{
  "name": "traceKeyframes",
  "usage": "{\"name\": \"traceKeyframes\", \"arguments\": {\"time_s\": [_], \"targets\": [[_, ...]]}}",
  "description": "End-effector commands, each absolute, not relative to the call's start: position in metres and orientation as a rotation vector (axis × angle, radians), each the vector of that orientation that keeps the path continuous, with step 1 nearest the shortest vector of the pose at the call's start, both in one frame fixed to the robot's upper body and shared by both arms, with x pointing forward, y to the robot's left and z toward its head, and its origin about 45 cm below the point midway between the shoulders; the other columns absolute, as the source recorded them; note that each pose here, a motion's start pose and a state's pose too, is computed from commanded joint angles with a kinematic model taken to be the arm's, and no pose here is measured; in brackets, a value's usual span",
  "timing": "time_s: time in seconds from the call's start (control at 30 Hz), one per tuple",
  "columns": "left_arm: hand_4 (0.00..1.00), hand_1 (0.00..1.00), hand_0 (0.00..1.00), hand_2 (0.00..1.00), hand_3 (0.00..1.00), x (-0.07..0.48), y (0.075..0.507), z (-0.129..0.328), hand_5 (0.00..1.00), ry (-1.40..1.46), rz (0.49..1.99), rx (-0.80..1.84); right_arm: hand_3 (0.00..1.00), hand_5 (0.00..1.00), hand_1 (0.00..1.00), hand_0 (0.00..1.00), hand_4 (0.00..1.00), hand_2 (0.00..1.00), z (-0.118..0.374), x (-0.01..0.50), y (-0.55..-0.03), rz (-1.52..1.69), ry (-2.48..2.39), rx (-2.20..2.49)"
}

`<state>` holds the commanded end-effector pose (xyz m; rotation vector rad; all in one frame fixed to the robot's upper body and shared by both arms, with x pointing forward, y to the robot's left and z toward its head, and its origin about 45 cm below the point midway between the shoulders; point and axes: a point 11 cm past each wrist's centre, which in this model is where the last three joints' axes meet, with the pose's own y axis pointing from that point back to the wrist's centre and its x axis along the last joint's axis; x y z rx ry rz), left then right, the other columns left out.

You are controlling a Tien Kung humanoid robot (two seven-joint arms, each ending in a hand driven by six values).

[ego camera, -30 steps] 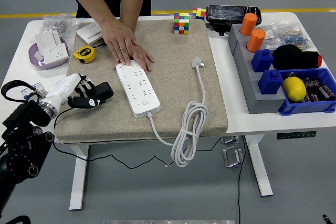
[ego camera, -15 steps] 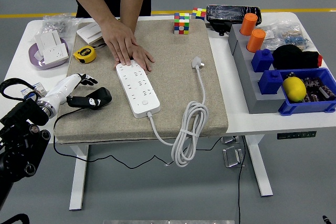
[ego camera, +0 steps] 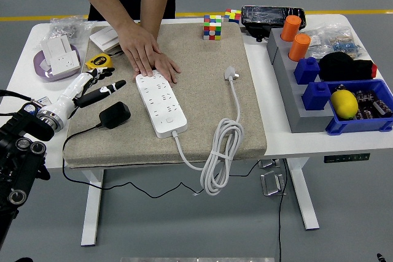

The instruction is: Pick up the plug,place it near the board,insert it into the board,press the button

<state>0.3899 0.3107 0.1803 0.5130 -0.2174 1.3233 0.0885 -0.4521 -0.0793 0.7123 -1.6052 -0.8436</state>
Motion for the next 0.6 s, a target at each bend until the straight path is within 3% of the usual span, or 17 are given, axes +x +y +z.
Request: {"name": "traceKeyframes", "arguments": {"time_s": [0.53,0.57,0.6], "targets": [[0.998,0.966,0.99,0.92,0.925,0.388,0.339,0.193,0.998,0.313,1.505,-0.047,0.756,0.998,0.729,0.784,0.998,0.73,-0.079,0.089,-0.452,-0.847,-1.61,0.712],[0.998,0.927,0.918,0.886,0.881,0.387,0.342,0.19,0.998,0.352,1.51,-0.088,0.756,0.998,0.729,0.784,0.998,0.731,-0.079,0.089,-0.452,-0.848,-1.611,0.712],[0.998,0.927,0.918,0.886,0.881,0.387,0.344,0.188,0.998,0.384,1.512,-0.132,0.756,0.998,0.729,0.784,0.998,0.731,-0.079,0.089,-0.451,-0.848,-1.611,0.712]]}}
